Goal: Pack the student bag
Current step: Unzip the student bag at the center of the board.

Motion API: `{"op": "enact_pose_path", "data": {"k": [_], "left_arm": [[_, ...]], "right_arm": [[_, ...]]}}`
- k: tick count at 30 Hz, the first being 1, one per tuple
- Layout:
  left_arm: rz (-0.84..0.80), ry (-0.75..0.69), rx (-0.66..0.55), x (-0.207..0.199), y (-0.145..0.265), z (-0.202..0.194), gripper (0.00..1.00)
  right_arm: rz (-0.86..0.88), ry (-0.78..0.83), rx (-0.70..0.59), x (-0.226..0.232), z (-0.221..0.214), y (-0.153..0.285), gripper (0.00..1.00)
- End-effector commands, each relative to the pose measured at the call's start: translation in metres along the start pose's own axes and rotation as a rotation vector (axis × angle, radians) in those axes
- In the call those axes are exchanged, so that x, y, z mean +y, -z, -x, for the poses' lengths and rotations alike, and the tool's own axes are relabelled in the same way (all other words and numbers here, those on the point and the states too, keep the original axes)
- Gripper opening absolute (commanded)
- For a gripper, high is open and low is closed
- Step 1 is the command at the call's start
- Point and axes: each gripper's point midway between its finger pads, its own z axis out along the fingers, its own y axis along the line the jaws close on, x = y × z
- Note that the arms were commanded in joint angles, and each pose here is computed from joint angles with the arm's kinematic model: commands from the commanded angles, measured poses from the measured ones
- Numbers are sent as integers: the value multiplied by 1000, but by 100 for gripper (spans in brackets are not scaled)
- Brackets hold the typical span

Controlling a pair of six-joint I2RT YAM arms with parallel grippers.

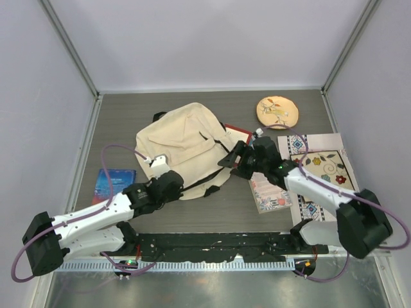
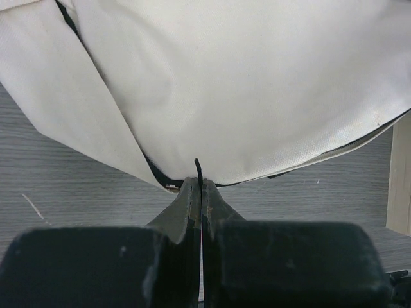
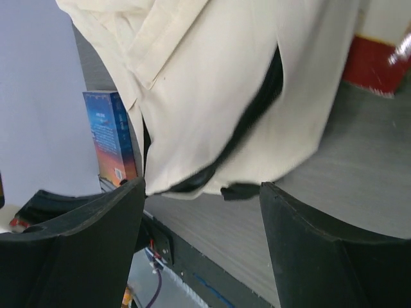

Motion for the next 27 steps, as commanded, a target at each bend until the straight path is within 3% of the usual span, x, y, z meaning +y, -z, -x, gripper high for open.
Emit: {"op": "enact_pose_path", "data": {"k": [1,8,13,23,26,27], "left_arm": [[-103,48,-51,-28,8,20,0],[-116,46,-43,-31,9,19,0],[-132,49,-32,-34,9,17,0],[-142,43,-21,-35,10,15,0],[-148,47,-22,-36,11,16,0],[-147,44,-23,-37,11,17,0]], "right_arm": [[-3,-131,-39,-14,-16,31,77],[104,-231,-24,16,-46,29,78],[227,-212,-2,56,-58,14,78],[173,-267,38,61,-77,-19,80],[171,-297,42,62,-77,-28,71],[167,-298,43,60,-77,-32,54]]}}
